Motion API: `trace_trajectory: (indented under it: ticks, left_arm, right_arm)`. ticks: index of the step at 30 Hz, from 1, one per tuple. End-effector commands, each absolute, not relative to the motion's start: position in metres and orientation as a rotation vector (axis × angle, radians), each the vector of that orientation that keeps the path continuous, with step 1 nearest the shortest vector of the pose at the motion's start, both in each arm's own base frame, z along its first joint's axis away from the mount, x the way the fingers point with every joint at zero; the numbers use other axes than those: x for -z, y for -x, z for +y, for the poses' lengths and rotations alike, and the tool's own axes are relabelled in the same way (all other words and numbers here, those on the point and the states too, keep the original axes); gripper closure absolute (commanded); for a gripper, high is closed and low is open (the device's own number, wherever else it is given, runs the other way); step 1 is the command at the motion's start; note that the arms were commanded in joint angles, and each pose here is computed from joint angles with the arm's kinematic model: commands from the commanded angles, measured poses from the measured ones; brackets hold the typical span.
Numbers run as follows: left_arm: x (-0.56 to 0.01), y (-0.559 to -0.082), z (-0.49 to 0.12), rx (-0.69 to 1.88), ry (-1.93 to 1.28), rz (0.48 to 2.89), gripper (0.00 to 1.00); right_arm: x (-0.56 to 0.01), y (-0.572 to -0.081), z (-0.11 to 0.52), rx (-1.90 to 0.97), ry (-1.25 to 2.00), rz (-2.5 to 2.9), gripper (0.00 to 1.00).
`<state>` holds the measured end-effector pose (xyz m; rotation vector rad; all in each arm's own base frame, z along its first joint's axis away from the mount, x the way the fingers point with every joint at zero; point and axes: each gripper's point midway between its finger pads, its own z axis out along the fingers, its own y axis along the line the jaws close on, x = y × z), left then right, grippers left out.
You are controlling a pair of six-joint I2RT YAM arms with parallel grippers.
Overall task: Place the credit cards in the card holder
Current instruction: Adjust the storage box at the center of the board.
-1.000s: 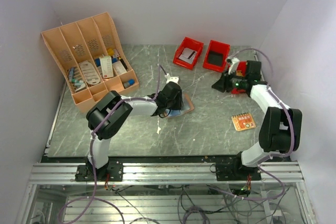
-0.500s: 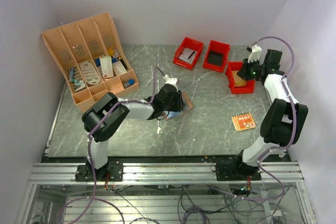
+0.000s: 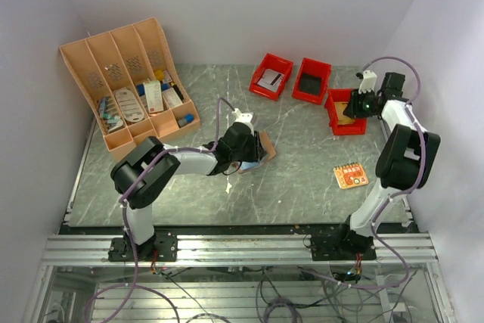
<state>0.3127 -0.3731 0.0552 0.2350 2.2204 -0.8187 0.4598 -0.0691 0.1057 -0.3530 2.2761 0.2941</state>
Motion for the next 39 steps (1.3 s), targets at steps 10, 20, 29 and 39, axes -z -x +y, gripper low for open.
trace_trajectory:
  ticks: [10,20,29,39]
  left_arm:
    - [-0.077,-0.306,-0.366,0.873,-0.212,2.156,0.59]
    - [-0.079,-0.302,-0.362,0.873,-0.210,2.156,0.59]
    - [-0.080,-0.302,-0.362,0.876,-0.210,2.155,0.59]
    - [-0.079,-0.300,-0.362,0.886,-0.210,2.156,0.59]
  right_arm:
    - [-0.060,-0.509,-0.090,-0.224,0.289,2.393,0.47]
    - [-0.042,-0.498,-0.075,-0.245,0.207,2.455,0.64]
    - [-0.069,-0.465,-0.004,-0.353,0.372,2.398,0.80]
    - [-0.091,-0.476,-0.012,-0.233,0.340,2.364,0.75]
